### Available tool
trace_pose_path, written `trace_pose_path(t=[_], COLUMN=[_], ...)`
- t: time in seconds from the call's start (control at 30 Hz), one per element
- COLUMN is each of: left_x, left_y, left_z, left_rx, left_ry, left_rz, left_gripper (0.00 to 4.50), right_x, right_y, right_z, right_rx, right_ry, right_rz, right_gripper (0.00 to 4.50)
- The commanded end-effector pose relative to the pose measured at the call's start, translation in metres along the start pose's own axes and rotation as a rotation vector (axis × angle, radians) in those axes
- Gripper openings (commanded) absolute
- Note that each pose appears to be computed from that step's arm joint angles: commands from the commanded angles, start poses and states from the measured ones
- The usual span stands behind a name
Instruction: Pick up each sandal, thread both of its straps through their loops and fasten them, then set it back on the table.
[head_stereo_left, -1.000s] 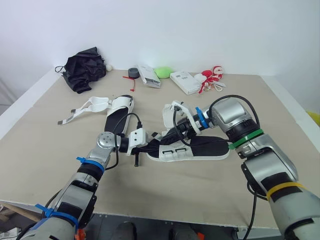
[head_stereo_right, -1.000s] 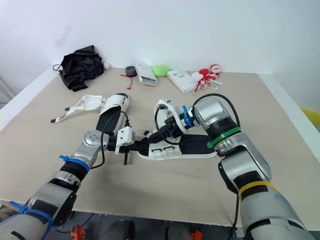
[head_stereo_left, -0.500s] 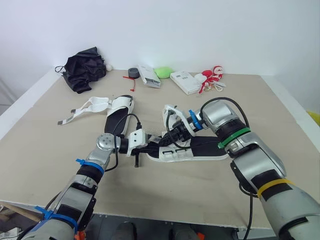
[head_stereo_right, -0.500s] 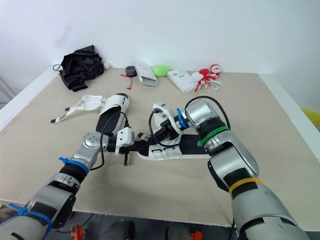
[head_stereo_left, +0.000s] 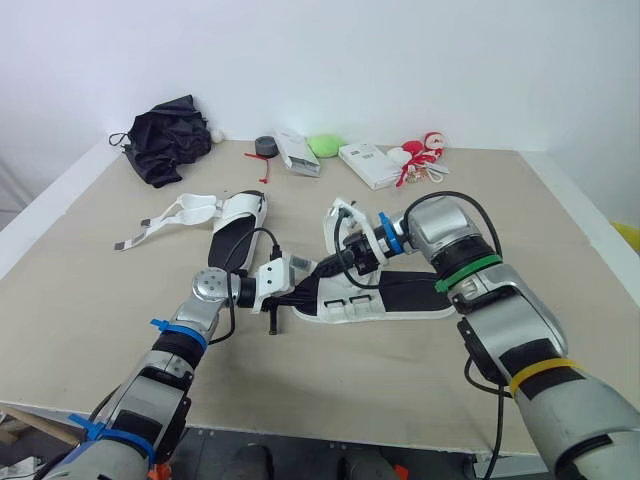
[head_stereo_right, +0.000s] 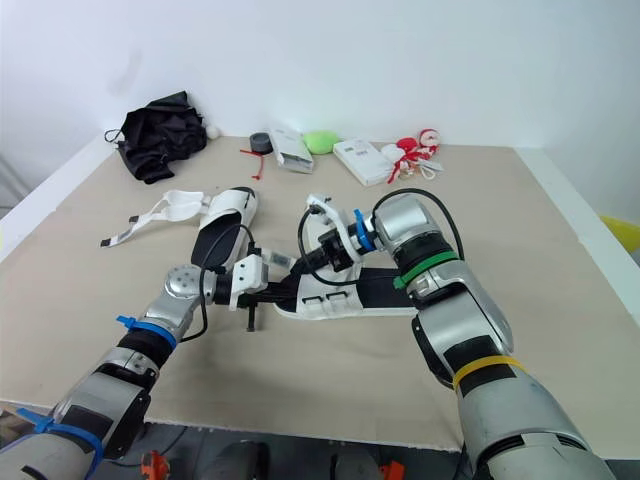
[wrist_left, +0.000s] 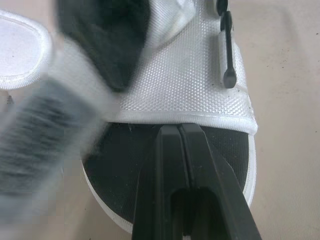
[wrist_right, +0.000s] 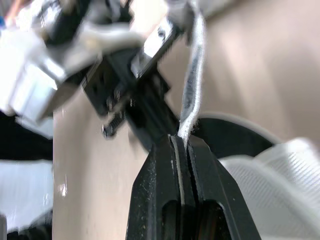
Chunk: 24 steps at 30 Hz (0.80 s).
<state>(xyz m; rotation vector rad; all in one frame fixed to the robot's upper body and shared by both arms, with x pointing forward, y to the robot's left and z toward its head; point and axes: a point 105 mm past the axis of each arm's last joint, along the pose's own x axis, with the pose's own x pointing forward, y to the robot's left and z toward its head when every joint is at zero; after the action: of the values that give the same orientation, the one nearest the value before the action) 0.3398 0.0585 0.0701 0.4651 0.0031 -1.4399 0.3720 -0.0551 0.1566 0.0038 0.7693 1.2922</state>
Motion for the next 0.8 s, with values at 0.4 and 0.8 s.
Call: trace_pose_path(t=[0.4, 0.8], left_x=[-0.006, -0.009], left_y=[-0.071, -0.065], left_z=[-0.084, -0.082], left_rx=[-0.281, -0.273], left_ry=[0.283, 0.297], left_rz=[-0.192, -0.197], left_gripper=[0.00, 0.00], right_x=[-0.048, -0.026], right_y=[0.075, 0.086], right_z=[-0.004, -0.032], right_rx=[-0.345, -1.180], right_ry=[-0.708, -0.532], right_rz=[-0.083, -0.403], right_gripper=[0.10, 0.10])
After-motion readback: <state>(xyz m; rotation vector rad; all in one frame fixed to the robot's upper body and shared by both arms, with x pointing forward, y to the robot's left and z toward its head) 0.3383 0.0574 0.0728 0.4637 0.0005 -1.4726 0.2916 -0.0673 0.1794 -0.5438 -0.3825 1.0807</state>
